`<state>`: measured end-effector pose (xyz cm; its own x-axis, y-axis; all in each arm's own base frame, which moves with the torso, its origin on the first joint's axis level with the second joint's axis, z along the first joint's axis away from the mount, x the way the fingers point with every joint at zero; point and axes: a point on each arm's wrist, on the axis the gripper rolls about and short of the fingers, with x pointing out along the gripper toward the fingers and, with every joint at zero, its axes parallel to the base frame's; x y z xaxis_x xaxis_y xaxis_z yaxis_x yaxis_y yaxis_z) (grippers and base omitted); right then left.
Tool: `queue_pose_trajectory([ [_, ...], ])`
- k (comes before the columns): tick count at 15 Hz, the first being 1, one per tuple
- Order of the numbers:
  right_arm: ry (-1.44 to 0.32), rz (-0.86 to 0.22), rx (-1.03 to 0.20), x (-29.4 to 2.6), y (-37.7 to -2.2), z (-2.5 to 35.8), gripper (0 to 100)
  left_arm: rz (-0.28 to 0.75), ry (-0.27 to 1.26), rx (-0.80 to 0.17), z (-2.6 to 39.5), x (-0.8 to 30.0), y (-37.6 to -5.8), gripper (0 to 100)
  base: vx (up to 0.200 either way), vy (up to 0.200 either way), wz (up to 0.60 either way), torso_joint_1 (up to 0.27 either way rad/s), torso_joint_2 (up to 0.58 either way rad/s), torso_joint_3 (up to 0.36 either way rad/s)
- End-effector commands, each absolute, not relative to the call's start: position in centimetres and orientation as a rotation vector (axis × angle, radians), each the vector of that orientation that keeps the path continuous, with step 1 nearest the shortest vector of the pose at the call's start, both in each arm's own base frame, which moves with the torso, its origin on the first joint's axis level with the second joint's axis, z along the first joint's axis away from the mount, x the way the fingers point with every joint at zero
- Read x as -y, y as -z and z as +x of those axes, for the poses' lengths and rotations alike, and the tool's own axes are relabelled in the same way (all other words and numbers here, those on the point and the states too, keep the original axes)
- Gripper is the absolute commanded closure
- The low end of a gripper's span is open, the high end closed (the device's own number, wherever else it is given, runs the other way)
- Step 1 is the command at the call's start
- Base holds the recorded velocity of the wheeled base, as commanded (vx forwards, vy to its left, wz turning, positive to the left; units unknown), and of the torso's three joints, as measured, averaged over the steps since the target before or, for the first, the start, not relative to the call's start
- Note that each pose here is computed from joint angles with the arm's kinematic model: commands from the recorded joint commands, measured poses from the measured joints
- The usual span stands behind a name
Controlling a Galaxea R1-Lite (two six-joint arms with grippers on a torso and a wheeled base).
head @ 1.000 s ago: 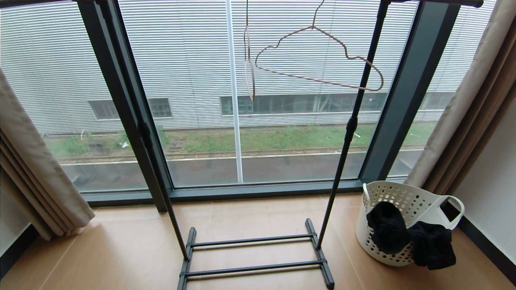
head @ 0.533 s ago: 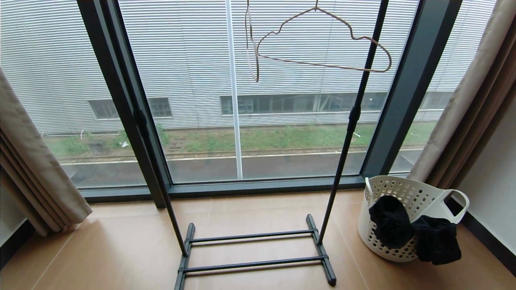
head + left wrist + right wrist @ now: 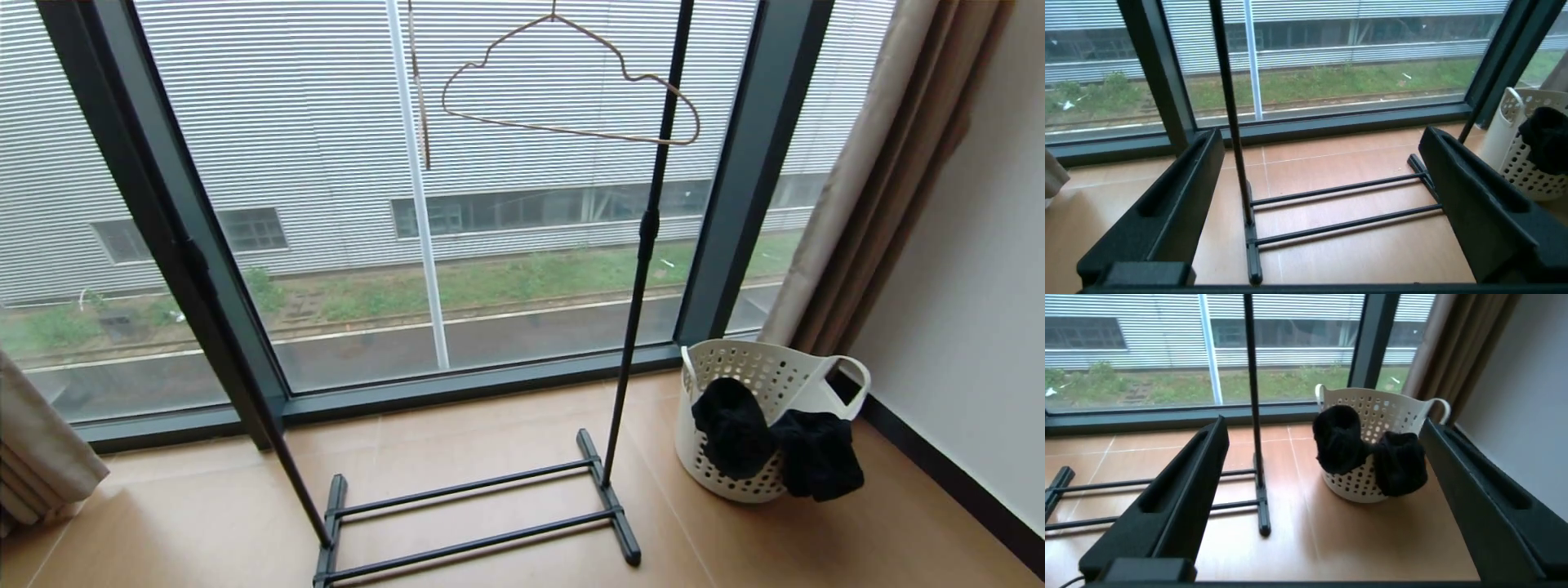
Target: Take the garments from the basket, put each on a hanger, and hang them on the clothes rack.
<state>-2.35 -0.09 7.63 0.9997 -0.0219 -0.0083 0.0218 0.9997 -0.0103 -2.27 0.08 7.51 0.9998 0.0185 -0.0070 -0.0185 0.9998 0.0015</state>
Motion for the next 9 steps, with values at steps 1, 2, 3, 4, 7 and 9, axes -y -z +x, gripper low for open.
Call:
queue_pose_trajectory([
  [1,0.021,-0.011,-0.009,0.09,-7.63,-2.34,0,0.002,-0.020,-0.009,-2.26,-0.08,-7.49,0,0.000,-0.200,0.00,0.007,0.00,0.002],
  [2,0.021,-0.011,-0.011,0.09,-7.62,-2.34,0,0.002,-0.020,-0.009,-2.26,-0.08,-7.49,0,0.000,-0.200,0.00,0.002,0.00,0.002],
  [3,0.021,-0.011,-0.009,0.09,-7.63,-2.34,0,0.000,-0.020,-0.009,-2.26,-0.08,-7.49,0,0.000,-0.200,0.00,0.002,0.00,0.007],
  [4,0.021,-0.011,-0.011,0.09,-7.62,-2.34,0,0.000,-0.020,-0.009,-2.26,-0.08,-7.49,0,0.000,-0.200,0.00,0.002,0.00,0.002],
  [7,0.021,-0.011,-0.011,0.09,-7.62,-2.34,0,0.002,-0.018,-0.009,-2.26,-0.08,-7.49,0,0.000,-0.200,0.00,-0.002,0.00,0.004],
  [9,0.021,-0.011,-0.011,0.09,-7.62,-2.34,0,0.002,-0.018,-0.009,-2.26,-0.08,-7.49,0,0.000,-0.200,0.00,-0.005,0.00,0.000],
])
